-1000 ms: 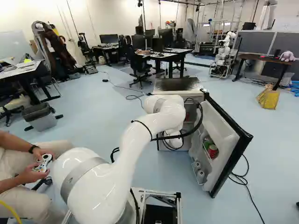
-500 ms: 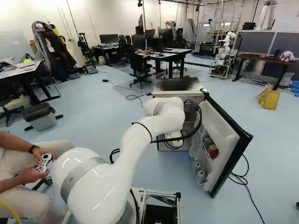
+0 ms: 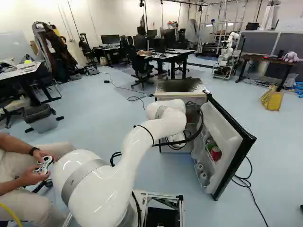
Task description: Grab a drink from the fridge
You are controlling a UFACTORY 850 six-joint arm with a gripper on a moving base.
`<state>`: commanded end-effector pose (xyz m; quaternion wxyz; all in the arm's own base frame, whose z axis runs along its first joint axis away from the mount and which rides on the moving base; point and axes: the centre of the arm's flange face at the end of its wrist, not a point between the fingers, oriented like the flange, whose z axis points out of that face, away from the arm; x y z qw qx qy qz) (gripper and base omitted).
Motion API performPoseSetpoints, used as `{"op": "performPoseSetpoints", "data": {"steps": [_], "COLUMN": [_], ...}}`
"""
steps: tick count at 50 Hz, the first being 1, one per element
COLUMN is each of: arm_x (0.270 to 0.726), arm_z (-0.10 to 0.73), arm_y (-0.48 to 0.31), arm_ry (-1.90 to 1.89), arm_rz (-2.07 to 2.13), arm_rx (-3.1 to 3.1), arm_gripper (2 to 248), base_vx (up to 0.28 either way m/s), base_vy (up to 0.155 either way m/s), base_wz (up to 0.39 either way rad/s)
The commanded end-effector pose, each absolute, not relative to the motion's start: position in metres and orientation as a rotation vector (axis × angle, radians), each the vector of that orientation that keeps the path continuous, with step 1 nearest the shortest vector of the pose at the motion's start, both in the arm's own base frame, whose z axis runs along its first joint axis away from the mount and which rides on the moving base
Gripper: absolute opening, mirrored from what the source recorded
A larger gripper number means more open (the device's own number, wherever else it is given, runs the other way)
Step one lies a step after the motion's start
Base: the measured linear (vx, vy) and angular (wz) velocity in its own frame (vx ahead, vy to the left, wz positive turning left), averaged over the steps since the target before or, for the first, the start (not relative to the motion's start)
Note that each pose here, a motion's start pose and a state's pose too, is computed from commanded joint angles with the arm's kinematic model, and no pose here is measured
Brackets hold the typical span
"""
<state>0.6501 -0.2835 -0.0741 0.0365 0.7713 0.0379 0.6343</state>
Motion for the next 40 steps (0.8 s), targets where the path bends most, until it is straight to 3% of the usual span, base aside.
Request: {"op": "performPoseSetpoints", "data": {"steps": [40], "arm_x": [0.679], "arm_z": [-0.062], "arm_y": [-0.285], "arm_ry": [0.161], "arm_rz": [2.007], "arm_rx": [2.292], "arm_gripper": [171], "base_vx": [0.000], "base_vy": [0.000], "base_wz": [0.000]}}
